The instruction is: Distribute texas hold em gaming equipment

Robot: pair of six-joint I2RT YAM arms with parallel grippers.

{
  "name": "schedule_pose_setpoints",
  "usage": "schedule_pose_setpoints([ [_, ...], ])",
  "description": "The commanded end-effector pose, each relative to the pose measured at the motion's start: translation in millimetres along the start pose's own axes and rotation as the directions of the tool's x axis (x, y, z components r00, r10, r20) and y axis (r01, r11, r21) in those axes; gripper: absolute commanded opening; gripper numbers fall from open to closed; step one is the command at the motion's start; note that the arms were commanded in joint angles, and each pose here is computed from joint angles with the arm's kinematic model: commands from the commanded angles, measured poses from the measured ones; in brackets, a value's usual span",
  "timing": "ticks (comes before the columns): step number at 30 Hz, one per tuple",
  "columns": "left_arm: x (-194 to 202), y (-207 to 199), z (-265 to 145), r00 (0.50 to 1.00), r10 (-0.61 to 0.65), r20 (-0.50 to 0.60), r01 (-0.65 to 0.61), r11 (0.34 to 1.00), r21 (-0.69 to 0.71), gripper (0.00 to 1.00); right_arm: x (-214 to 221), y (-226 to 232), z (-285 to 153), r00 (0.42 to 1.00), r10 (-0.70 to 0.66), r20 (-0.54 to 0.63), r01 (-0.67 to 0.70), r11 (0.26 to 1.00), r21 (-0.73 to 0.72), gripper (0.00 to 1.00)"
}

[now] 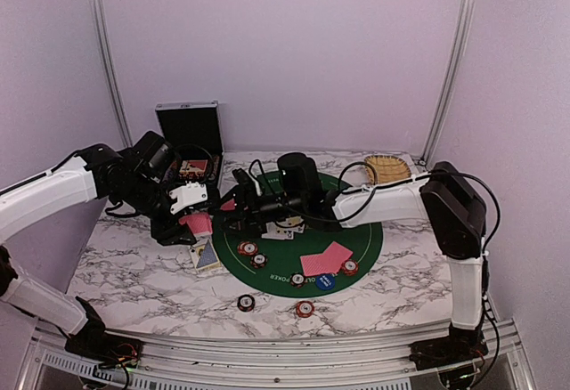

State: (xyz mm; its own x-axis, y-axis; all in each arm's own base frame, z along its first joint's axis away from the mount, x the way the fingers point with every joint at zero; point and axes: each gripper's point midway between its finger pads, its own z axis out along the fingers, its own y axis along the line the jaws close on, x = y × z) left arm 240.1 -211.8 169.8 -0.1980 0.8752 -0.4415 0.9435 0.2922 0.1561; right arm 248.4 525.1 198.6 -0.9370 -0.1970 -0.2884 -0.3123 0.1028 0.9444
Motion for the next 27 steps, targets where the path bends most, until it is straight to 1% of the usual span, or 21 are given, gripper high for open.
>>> schedule_pose_setpoints([
  [1, -15.0, 3.3, -8.2, 0.999, 0.004, 0.043, -0.004, 1.0, -0.006, 0.0, 1.9, 5.0, 14.3, 1.0, 0.004, -0.021, -0.006, 0.999, -0.054, 0.83],
  [13, -15.3, 3.1, -8.1, 0.999, 0.006, 0.044, -0.006, 1.0, -0.005, 0.0, 0.0, 7.9, 39.7, 0.999, 0.023, -0.047, -0.028, 0.994, -0.105, 0.83],
  [22, -13.9, 1.6, -7.7, 0.999, 0.006, 0.043, -0.006, 1.0, -0.004, 0.0, 2.5, -0.7, 54.5, 0.996, 0.054, -0.07, -0.063, 0.989, -0.133, 0.84],
  [24, -13.4, 1.7, -7.5, 0.999, 0.008, 0.041, -0.008, 1.0, -0.005, 0.0, 3.2, -1.1, 57.6, 0.995, 0.055, -0.078, -0.065, 0.989, -0.132, 0.84],
  [27, -13.3, 1.9, -8.1, 0.999, 0.008, 0.041, -0.008, 1.0, -0.008, 0.0, 5.3, -4.8, 60.0, 0.994, 0.067, -0.091, -0.078, 0.989, -0.129, 0.8],
])
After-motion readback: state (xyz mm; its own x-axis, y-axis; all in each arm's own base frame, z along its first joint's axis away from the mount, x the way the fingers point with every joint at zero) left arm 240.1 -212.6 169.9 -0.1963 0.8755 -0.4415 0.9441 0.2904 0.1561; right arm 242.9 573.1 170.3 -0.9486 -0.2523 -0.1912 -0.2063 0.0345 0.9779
